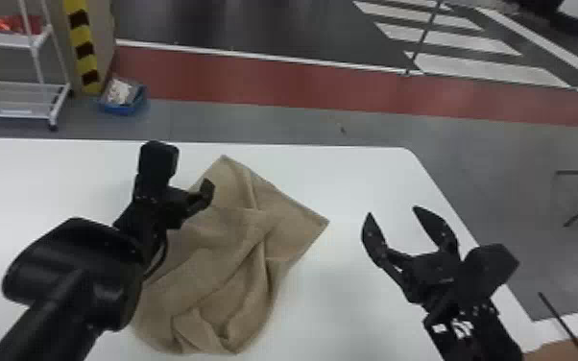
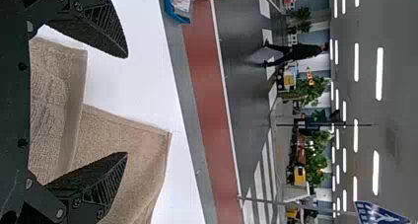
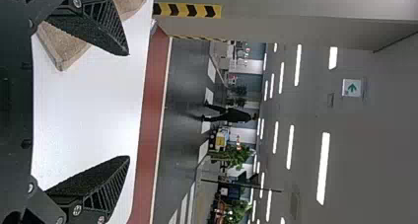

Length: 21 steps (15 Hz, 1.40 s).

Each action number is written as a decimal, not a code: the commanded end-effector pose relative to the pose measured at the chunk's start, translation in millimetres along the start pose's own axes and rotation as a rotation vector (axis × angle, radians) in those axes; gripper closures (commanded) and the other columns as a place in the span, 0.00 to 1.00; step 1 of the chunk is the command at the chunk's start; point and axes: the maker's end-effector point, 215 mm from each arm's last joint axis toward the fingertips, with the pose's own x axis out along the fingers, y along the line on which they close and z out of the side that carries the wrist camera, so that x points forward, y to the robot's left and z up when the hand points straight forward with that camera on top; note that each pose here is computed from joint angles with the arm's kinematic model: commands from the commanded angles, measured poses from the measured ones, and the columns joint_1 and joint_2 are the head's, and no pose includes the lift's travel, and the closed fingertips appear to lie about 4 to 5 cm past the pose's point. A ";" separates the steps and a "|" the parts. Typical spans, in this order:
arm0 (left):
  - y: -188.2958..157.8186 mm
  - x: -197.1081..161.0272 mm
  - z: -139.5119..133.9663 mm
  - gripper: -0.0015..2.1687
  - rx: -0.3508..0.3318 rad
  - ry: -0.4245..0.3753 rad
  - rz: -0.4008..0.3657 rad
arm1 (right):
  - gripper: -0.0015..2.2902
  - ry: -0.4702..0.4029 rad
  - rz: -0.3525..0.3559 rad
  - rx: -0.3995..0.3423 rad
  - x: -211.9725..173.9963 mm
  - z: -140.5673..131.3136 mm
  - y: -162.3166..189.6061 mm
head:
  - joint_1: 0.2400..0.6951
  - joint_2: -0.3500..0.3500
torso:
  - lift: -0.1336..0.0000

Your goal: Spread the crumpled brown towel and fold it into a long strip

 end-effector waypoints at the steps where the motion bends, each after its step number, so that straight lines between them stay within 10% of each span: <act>1: -2.0 1.7 -17.8 0.10 0.034 0.071 0.010 | 0.07 -0.006 0.010 0.004 2.0 2.2 6.1 | 1.00 0.13 | 0.07; 21: 44.9 15.2 -51.6 0.19 0.044 0.154 0.071 | 0.07 -0.036 0.006 0.026 -7.0 6.8 6.0 | 1.00 0.20 | 0.07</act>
